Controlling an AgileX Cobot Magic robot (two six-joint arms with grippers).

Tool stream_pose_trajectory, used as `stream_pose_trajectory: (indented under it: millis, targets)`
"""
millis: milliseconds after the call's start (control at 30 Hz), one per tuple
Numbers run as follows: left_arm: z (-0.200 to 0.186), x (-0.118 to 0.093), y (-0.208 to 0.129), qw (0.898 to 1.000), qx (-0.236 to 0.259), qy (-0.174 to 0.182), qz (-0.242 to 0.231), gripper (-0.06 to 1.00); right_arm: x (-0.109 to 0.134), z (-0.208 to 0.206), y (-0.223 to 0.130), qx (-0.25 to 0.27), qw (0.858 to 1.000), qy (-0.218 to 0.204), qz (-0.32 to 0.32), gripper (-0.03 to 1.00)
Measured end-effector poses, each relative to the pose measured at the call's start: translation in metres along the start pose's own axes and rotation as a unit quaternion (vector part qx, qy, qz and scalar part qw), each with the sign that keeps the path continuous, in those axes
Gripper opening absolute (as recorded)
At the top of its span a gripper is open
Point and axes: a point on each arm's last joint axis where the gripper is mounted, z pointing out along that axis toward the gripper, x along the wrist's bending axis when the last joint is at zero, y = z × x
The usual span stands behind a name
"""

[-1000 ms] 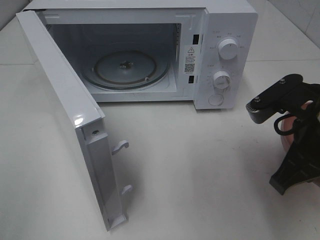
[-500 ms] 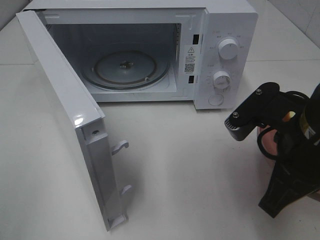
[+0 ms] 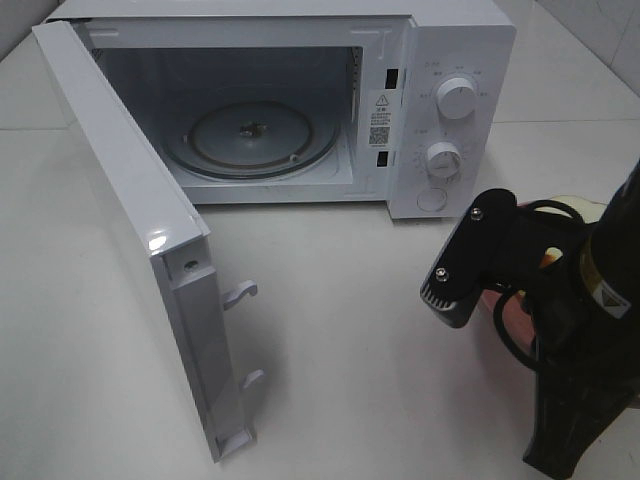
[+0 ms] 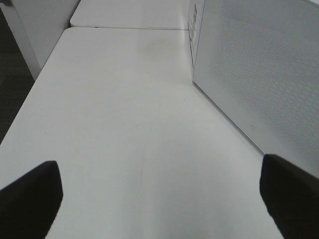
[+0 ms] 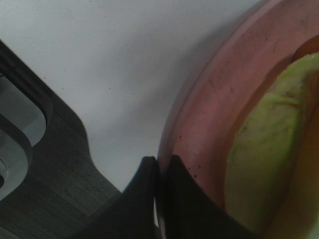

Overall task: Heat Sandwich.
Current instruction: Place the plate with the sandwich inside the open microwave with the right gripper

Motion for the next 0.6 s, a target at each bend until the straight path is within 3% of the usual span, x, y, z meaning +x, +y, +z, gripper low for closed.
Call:
stream_pose_trajectory:
  millis: [333,600]
  targets:
    - [0.000,0.000,0.000,1.000,0.000,0.000,0.000,0.99,0.006,-0.001,0.005,-0.028,0.996,0.001,-0.090,0.04]
    - [0.000,0.000,0.000,1.000,0.000,0.000,0.000,0.99,0.006,-0.002,0.011,-0.059,0.982,-0.002,-0.178,0.04]
